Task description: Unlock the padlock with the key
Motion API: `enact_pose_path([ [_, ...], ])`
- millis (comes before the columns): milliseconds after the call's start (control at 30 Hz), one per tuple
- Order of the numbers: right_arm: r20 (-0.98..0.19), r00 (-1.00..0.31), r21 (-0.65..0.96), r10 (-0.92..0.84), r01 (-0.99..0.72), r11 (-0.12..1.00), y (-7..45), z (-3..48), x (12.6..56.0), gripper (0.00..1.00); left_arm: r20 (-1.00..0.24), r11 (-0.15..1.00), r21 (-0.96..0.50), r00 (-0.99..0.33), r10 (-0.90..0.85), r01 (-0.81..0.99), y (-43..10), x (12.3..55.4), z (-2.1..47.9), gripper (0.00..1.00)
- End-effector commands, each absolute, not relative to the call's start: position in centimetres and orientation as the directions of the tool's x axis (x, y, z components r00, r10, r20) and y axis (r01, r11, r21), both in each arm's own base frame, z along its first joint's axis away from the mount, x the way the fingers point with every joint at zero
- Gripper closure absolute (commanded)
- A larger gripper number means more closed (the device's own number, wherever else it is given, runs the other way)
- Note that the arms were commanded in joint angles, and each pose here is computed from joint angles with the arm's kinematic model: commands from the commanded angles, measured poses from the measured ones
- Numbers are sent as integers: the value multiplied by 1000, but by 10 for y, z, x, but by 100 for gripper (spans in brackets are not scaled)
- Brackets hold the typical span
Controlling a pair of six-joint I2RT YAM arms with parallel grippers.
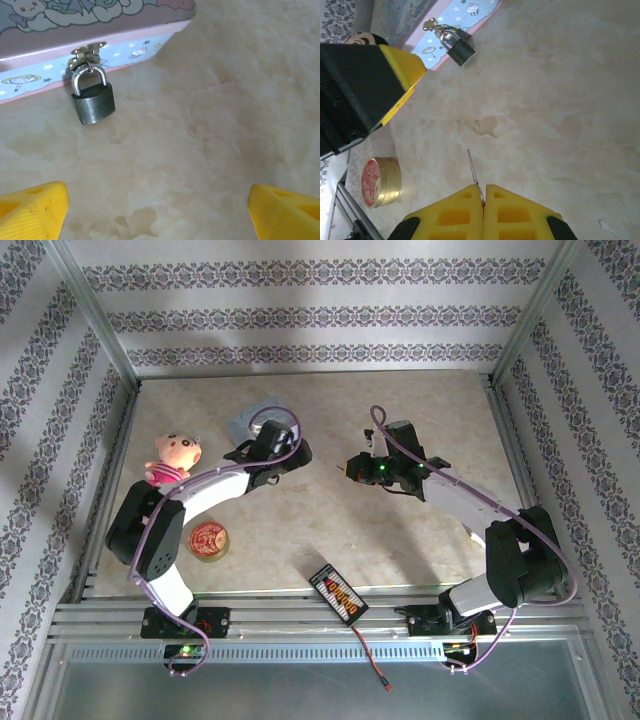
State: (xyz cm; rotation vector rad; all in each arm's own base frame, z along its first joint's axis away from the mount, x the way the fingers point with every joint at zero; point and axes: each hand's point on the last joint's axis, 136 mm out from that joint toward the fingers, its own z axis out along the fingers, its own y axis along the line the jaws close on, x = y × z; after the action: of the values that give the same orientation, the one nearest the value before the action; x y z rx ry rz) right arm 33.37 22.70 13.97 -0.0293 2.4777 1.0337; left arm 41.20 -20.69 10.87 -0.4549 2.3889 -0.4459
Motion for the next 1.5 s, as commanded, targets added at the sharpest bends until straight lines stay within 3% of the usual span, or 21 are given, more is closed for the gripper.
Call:
enact_pose_path([
  [0, -417, -888, 672, 194, -157, 724, 223, 147, 345, 100, -563, 900, -251, -703, -435, -355, -177, 408, 87, 8],
  [400, -404, -885, 676, 231, -118, 728, 213, 140, 348, 100, -638, 901, -9, -692, -339, -434, -160, 442, 61, 12],
  [767, -408, -885, 681, 224, -132, 720, 214, 143, 347, 100, -704, 903, 10, -644, -300, -430, -164, 472, 52, 29],
  [1133, -407, -886, 688, 222, -138, 712, 216, 144, 347, 100, -709, 906, 14, -643, -289, -423, -172, 486, 39, 36],
  [1467, -407, -885, 693, 225, -139, 708, 218, 144, 348, 100, -673, 881, -54, -635, -380, -470, -170, 488, 27, 48],
])
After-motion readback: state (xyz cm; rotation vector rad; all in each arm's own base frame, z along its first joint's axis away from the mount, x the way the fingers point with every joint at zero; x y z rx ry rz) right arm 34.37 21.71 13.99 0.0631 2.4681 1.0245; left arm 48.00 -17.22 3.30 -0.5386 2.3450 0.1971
